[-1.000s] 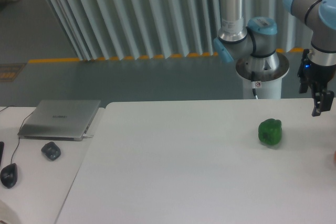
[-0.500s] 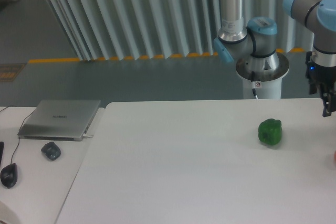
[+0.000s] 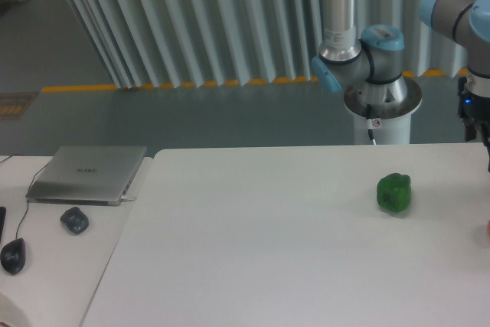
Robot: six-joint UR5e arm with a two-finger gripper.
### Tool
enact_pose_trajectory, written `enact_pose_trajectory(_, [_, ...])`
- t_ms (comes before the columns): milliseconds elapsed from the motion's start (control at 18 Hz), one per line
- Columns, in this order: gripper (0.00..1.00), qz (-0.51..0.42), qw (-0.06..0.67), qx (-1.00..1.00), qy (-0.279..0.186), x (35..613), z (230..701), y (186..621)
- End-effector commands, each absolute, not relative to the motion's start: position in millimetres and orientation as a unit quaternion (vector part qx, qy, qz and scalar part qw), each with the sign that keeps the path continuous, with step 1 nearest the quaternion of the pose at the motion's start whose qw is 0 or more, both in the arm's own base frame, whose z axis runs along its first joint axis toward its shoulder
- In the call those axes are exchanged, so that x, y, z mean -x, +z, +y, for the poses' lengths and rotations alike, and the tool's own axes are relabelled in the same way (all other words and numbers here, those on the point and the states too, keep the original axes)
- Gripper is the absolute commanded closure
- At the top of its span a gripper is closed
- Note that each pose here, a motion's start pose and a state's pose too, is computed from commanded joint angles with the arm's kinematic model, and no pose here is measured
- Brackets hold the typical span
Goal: Place the red pepper on the table
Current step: 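Raise the open gripper up and away from the table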
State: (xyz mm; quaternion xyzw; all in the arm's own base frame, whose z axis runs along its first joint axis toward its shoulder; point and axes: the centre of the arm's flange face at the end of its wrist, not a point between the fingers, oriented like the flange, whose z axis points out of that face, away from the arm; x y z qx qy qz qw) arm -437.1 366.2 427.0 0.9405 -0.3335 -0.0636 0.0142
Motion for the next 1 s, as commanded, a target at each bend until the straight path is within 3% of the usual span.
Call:
enact_pose_trajectory(556, [0.0, -0.312, 0.02, -0.946, -0.083, 465.7, 347.1, 438.6])
enact_pose_trajectory(1000, [0.0, -0.276, 0.025, -0.958, -0.068, 511.1, 311.8, 414.6])
